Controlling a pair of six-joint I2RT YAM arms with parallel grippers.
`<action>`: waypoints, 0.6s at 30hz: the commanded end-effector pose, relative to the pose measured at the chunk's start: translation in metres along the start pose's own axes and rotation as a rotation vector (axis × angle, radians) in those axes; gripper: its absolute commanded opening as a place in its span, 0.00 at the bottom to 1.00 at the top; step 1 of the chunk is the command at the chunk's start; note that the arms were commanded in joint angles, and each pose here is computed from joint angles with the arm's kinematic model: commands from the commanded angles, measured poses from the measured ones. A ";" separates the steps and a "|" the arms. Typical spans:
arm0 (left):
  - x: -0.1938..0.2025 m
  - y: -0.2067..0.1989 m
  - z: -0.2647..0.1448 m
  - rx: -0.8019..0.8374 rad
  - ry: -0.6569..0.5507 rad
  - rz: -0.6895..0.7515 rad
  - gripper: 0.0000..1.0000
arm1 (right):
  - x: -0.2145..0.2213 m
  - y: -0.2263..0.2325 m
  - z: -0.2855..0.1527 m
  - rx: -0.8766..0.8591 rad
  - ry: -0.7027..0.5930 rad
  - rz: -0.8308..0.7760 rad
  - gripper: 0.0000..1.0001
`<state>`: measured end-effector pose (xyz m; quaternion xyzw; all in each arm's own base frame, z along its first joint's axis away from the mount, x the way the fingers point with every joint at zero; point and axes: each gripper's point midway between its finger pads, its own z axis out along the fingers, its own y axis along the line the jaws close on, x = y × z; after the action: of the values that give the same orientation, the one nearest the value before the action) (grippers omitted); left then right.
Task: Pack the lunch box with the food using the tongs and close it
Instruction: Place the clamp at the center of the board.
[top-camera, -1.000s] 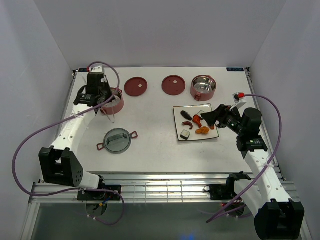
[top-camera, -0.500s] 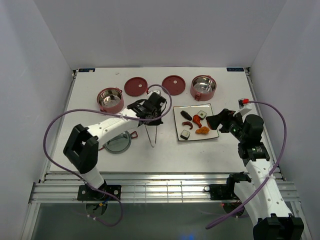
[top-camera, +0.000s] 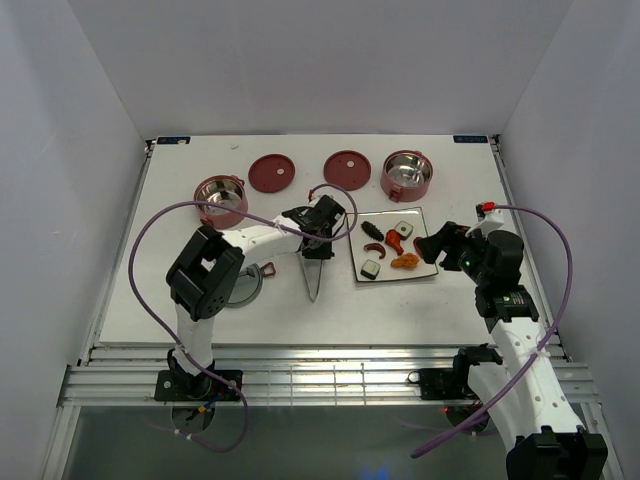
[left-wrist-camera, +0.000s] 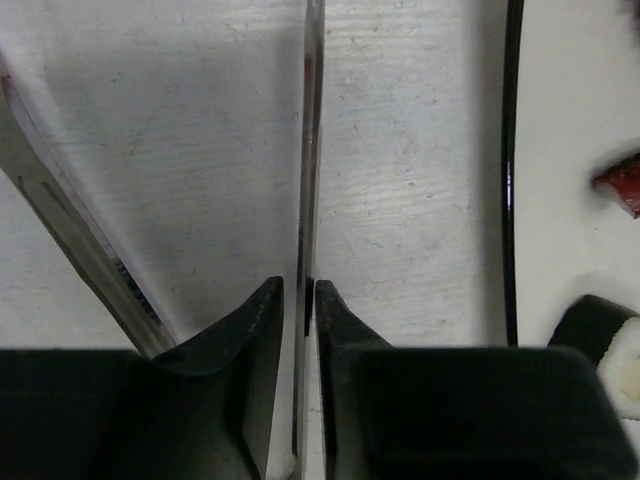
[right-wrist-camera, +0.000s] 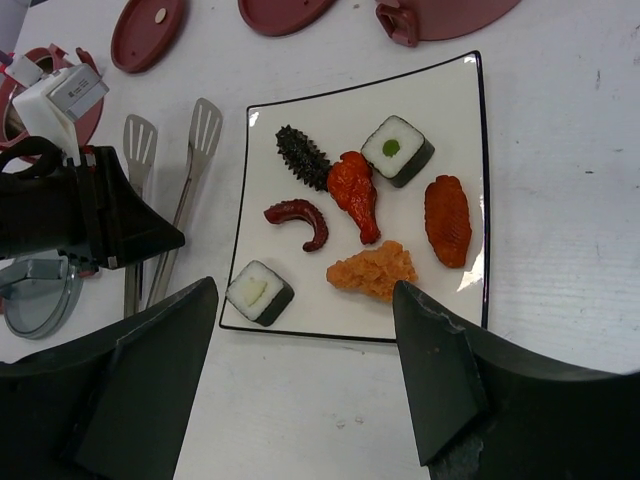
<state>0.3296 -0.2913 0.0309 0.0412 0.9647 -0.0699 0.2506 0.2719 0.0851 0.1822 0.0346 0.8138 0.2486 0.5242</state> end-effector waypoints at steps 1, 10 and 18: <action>-0.021 -0.011 -0.011 0.042 -0.060 0.003 0.32 | -0.004 -0.004 0.001 0.018 -0.011 -0.034 0.77; -0.067 -0.008 -0.072 0.067 -0.243 -0.041 0.98 | -0.007 0.001 0.002 -0.009 -0.015 -0.041 0.76; -0.097 -0.016 -0.120 0.132 -0.329 0.094 0.98 | -0.018 0.009 -0.006 -0.028 -0.060 -0.039 0.77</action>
<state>0.3545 -0.2956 0.1562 0.0618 0.9139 -0.1232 0.3819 0.2714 0.0839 0.1829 0.0309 0.8131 0.2440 0.5276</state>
